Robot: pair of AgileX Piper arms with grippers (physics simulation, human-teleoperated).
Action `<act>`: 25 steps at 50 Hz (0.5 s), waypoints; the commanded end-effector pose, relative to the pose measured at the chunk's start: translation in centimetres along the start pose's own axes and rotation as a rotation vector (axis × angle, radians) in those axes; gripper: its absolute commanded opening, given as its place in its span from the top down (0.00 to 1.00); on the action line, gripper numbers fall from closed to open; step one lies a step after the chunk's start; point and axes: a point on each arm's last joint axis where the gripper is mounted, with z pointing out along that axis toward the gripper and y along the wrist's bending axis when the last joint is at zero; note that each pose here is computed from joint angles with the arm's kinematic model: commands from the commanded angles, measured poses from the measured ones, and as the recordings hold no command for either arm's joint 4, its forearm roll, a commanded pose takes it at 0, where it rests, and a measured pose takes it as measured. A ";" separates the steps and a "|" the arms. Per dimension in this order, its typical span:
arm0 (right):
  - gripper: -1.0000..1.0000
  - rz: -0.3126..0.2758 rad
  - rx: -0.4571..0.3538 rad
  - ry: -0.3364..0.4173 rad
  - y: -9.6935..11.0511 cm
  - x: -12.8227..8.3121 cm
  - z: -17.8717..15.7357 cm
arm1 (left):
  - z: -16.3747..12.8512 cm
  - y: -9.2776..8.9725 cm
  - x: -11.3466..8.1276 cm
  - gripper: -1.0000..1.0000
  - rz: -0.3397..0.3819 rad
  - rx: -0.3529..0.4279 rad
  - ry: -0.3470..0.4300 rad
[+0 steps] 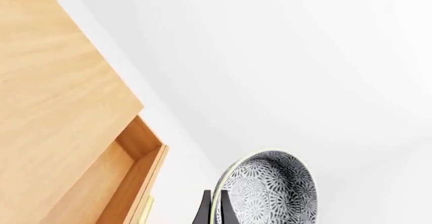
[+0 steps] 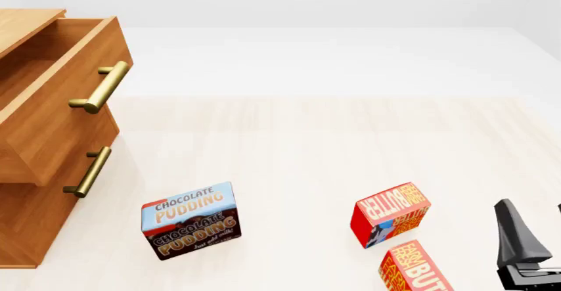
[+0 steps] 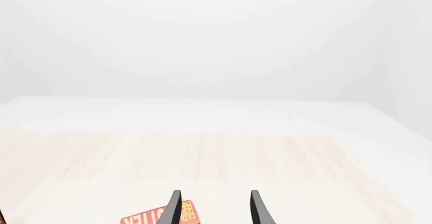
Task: Put the bowl in the top drawer of the cabinet.
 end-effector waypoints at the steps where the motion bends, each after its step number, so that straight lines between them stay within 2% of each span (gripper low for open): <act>1: 0.00 0.001 0.000 0.001 0.0 0.0 0.0 | 0.4 0.2 -0.1 1.00 -0.020 -0.007 -0.008; 16: 0.00 0.001 -0.003 0.001 0.0 0.0 0.0 | 2.0 0.7 -0.8 1.00 -0.073 -0.059 -0.038; 21: 0.00 0.001 -0.003 0.000 0.0 0.0 0.0 | 2.5 0.6 -1.2 1.00 -0.066 -0.074 -0.041; 25: 0.00 0.001 -0.002 0.000 0.0 0.0 0.0 | 3.6 1.9 -0.9 1.00 -0.116 -0.147 -0.022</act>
